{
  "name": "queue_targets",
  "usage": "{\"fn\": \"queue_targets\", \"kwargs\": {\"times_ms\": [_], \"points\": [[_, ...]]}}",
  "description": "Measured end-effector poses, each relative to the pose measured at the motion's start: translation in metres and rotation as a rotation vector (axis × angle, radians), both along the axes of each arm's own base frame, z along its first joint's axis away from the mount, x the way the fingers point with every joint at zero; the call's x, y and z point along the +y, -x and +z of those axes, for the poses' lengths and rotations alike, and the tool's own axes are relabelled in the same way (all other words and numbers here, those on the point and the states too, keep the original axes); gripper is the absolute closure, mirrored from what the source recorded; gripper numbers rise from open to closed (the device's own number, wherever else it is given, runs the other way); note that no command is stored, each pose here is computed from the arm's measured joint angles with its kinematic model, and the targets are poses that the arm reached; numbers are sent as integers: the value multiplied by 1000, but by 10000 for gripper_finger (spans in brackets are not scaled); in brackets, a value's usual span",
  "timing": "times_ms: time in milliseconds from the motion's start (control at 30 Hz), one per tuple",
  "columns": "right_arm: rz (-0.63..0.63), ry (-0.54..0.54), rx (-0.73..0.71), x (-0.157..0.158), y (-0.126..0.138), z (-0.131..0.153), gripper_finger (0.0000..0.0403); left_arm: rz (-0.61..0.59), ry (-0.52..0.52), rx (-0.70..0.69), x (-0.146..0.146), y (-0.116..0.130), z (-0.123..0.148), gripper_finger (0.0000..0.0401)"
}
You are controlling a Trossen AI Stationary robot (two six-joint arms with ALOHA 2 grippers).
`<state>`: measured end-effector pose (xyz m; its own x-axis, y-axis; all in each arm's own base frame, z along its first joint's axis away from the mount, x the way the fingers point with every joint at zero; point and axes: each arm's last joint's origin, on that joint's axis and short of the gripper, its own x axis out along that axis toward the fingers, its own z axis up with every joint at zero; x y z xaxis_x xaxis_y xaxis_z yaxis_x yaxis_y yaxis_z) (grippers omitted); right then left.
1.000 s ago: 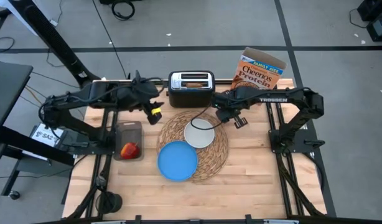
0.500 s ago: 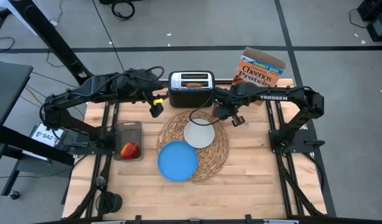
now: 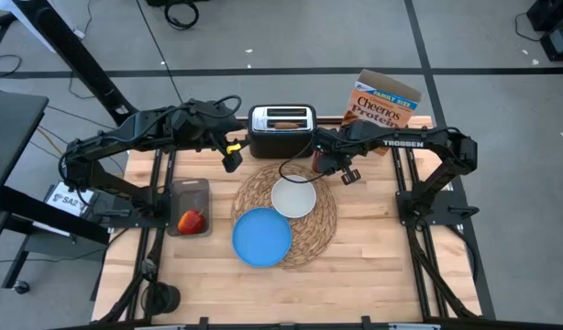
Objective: Arrange a breakfast setting
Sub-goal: Move the red cup to the top right of the table
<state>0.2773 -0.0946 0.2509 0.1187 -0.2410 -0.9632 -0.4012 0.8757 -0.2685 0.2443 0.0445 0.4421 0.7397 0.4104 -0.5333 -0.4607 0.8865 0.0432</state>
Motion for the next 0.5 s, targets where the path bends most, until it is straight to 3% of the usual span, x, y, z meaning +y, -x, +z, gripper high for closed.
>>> {"fn": "queue_targets", "kwargs": {"times_ms": [267, 500], "points": [[-7, 13, -23, -1, -2, 4, 305, -1, 1, 20, 0, 1, -2, 177], [-29, 43, -80, -6, -7, 21, 297, 16, 2, 28, 4, 2, -2, 177]]}}
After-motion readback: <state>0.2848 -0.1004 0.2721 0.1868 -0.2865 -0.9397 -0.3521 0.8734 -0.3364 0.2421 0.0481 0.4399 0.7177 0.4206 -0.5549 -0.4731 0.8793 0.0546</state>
